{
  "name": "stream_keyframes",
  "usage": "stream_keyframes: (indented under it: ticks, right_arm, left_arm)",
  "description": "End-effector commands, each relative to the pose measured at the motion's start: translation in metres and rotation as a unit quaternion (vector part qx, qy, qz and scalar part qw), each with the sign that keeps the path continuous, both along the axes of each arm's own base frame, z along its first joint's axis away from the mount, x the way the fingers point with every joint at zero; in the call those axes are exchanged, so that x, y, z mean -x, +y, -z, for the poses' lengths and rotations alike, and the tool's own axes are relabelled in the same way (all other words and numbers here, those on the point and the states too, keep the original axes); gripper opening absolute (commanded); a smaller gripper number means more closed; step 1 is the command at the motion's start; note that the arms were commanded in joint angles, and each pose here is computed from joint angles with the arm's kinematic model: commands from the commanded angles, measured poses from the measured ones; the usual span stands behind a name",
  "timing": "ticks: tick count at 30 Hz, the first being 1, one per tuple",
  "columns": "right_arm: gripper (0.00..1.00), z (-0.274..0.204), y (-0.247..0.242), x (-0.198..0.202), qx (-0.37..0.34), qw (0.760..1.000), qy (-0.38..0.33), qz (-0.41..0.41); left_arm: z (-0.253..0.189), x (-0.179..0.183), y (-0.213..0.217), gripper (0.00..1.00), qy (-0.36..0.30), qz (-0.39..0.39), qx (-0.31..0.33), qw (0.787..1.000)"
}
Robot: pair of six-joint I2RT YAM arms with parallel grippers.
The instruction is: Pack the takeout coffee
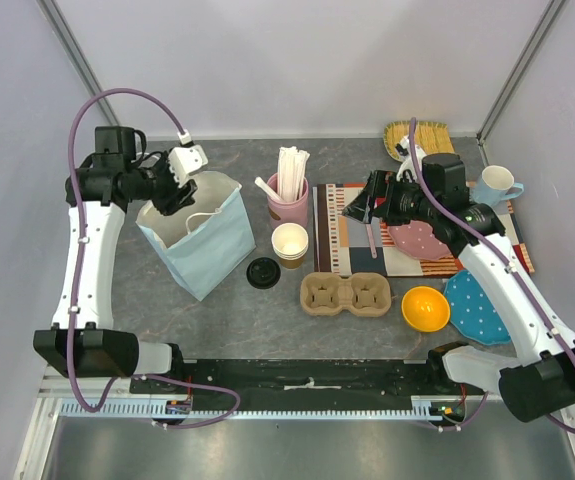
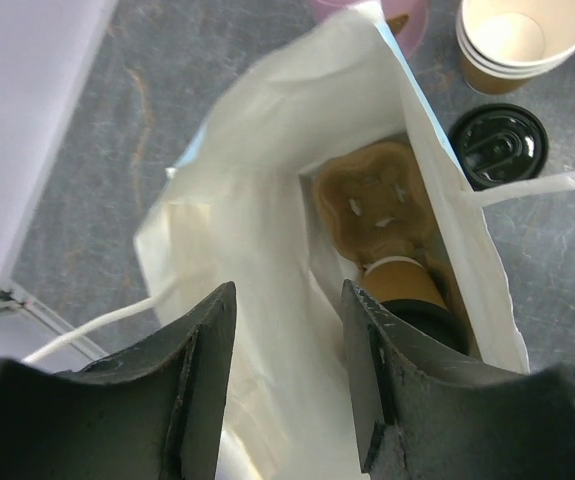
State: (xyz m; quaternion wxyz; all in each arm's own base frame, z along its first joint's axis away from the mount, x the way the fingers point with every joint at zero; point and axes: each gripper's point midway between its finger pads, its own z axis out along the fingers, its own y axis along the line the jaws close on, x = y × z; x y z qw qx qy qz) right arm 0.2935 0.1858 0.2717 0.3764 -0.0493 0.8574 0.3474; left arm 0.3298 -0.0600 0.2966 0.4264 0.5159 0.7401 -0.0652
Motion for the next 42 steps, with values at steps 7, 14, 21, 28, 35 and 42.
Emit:
stream_keyframes:
  ticks: [7,14,21,28,35,42]
  right_arm:
    - [0.98,-0.026,0.011,-0.008,-0.012,0.999,-0.039,-0.005]
    - [0.98,-0.032,0.024,-0.008,-0.016,0.998,-0.054,-0.022]
    - [0.98,-0.048,0.034,-0.011,-0.025,0.996,-0.082,-0.037]
    - [0.98,-0.074,0.039,-0.008,-0.046,0.990,-0.128,-0.042]
    - [0.98,-0.094,0.037,-0.010,-0.063,0.983,-0.168,-0.031]
    - [0.98,-0.103,0.041,-0.012,-0.079,0.980,-0.177,-0.031]
  left_arm:
    - [-0.030,0.009,-0.012,0.54,-0.020,-0.002,0.042,0.999]
    - [-0.048,0.003,0.002,0.54,-0.025,-0.096,0.063,0.993]
    - [-0.066,0.013,0.005,0.54,-0.026,-0.163,0.110,0.980]
    - [-0.082,0.042,0.000,0.54,-0.017,-0.189,0.156,0.969]
    - [-0.085,0.075,-0.002,0.55,-0.036,-0.185,0.163,0.968]
    - [-0.093,0.091,-0.015,0.55,-0.039,-0.172,0.210,0.962]
